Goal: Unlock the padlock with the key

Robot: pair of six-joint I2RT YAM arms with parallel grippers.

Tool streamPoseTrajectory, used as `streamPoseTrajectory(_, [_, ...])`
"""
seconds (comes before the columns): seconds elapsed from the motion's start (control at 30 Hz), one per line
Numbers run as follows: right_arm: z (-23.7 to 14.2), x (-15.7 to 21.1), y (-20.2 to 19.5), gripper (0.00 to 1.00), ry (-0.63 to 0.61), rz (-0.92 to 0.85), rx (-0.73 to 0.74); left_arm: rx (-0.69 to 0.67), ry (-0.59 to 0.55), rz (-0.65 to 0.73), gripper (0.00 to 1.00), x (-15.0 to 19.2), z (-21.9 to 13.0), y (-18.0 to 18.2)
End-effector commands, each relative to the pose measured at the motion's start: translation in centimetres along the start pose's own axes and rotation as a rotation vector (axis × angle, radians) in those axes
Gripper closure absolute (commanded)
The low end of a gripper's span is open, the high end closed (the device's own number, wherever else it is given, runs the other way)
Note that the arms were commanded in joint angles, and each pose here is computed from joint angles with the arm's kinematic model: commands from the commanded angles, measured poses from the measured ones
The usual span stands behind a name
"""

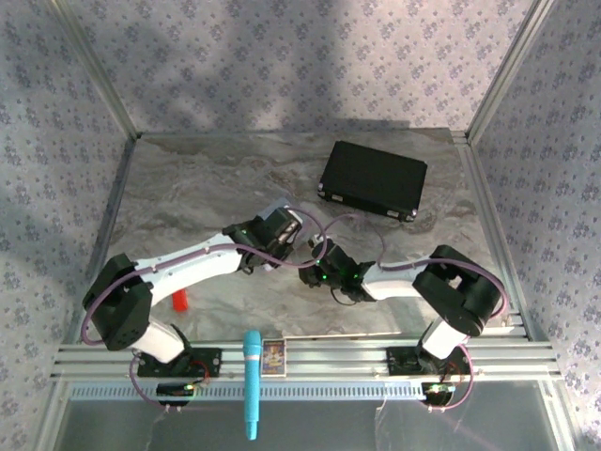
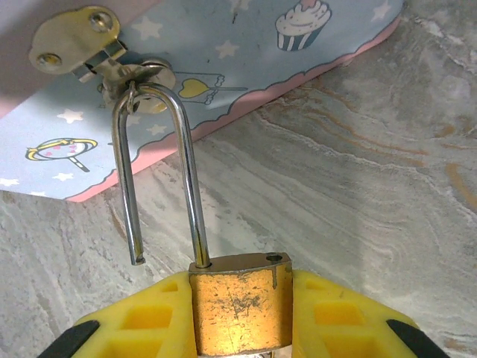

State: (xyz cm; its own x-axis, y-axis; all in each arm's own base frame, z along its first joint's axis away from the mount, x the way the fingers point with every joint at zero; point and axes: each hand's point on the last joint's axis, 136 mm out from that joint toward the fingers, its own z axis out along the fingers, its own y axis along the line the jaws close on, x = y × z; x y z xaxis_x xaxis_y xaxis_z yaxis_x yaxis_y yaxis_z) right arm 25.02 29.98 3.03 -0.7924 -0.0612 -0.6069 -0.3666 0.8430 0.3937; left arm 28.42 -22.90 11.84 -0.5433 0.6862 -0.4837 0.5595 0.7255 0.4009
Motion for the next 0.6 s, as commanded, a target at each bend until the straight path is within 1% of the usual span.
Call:
streamPoseTrajectory(0.0, [0.2, 1.8, -2.7, 0.84, 0.058, 0.11, 0.094, -0.03, 0.068, 0.042, 0.21, 1.9, 1.0, -0.6])
streamPoseTrajectory(0.13, [1.1, 1.7, -2.0, 0.85, 0.05, 0.237, 0.065, -0.052, 0.134, 0.054, 0.23, 3.5, 1.4, -1.6])
streamPoseTrajectory(0.2, [1.7, 1.6, -1.5, 0.87, 0.04, 0.288, 0.035, -0.065, 0.154, 0.073, 0.25, 4.2, 1.7, -2.0])
streamPoseTrajectory(0.33, [2.6, 1.3, -1.3, 0.88, 0.03, 0.343, 0.026, -0.082, 0.207, 0.097, 0.28, 5.8, 2.0, -2.1])
streamPoseTrajectory(0.43, [3.1, 0.8, -1.0, 0.89, 0.014, 0.392, -0.007, -0.073, 0.203, 0.096, 0.32, 6.0, 1.7, -2.1])
streamPoseTrajectory(0.57, [3.3, -0.1, -0.6, 0.91, -0.016, 0.435, -0.043, -0.027, 0.188, 0.097, 0.4, 5.9, 1.5, -2.7])
